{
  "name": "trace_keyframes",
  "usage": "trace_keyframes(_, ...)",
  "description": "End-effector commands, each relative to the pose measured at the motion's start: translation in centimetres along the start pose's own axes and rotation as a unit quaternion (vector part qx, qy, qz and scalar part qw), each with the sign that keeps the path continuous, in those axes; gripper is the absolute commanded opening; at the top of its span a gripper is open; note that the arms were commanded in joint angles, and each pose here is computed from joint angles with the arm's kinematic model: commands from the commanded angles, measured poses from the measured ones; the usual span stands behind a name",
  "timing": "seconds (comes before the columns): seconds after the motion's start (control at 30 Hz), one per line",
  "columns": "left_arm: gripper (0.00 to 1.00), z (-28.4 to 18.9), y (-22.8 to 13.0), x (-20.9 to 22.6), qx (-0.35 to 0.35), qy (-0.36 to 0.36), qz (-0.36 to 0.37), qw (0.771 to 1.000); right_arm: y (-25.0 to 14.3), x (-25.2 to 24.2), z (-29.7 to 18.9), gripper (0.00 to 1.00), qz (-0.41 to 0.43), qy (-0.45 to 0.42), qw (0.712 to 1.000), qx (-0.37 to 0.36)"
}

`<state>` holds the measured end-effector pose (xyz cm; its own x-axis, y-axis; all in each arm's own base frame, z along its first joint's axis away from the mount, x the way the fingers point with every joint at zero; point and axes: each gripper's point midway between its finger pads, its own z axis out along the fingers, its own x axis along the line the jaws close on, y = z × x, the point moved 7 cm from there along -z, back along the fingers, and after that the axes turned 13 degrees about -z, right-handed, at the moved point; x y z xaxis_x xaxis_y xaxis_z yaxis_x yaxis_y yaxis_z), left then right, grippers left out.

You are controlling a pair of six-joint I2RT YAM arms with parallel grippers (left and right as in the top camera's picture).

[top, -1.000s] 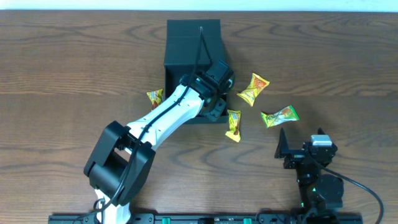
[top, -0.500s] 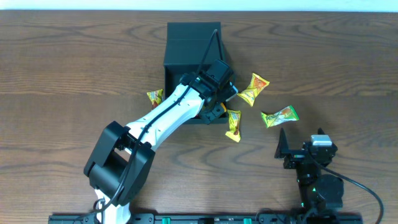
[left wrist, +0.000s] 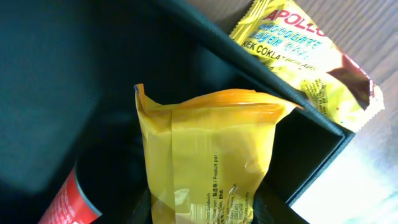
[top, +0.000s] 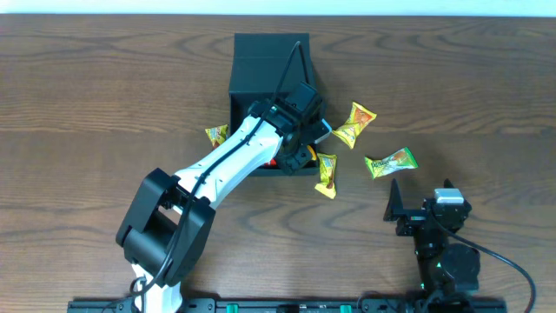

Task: Pack container
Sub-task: 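Lower the yellow packet into the box and release it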

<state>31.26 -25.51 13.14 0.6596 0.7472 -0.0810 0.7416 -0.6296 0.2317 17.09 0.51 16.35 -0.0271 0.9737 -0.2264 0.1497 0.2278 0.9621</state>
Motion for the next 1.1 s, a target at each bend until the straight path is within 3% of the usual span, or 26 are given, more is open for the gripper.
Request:
trace_keyframes(0.0, 0.32, -0.4, 0.7, -1.4, -0.003, -0.042, -0.004, 0.999, -0.1, -0.2, 0.0, 0.99, -0.007, -0.008, 1.000, 0.001)
trace_keyframes(0.2, 0.31, -2.6, 3.1, -1.5, -0.046, -0.042, -0.066, 0.996, -0.1, -0.2, 0.0, 0.99, -0.007, -0.008, 1.000, 0.001)
trace_keyframes(0.33, 0.31, -3.1, 3.7, -1.3, -0.054, -0.045, -0.159, 0.985, -0.1, -0.2, 0.0, 0.99, -0.007, -0.008, 1.000, 0.001)
trace_keyframes(0.47, 0.25, -3.0, 3.5, -0.3, -0.057, -0.001, -0.304, 0.951, -0.1, -0.2, 0.0, 0.99, -0.007, -0.008, 1.000, 0.001)
trace_keyframes(0.67, 0.23, -3.0, 3.2, 0.5, -0.064, 0.029, -0.432, 0.899, -0.1, -0.2, 0.0, 0.99, -0.007, -0.008, 1.000, 0.001)
trace_keyframes(0.77, 0.22, -2.8, 2.8, 0.8, -0.063, 0.042, -0.459, 0.885, -0.1, -0.2, 0.0, 0.99, -0.007, -0.008, 1.000, 0.001)
trace_keyframes(1.07, 0.23, -1.2, 1.3, 0.9, -0.040, 0.054, -0.463, 0.884, -0.1, -0.2, 0.0, 0.99, -0.007, -0.008, 1.000, 0.001)
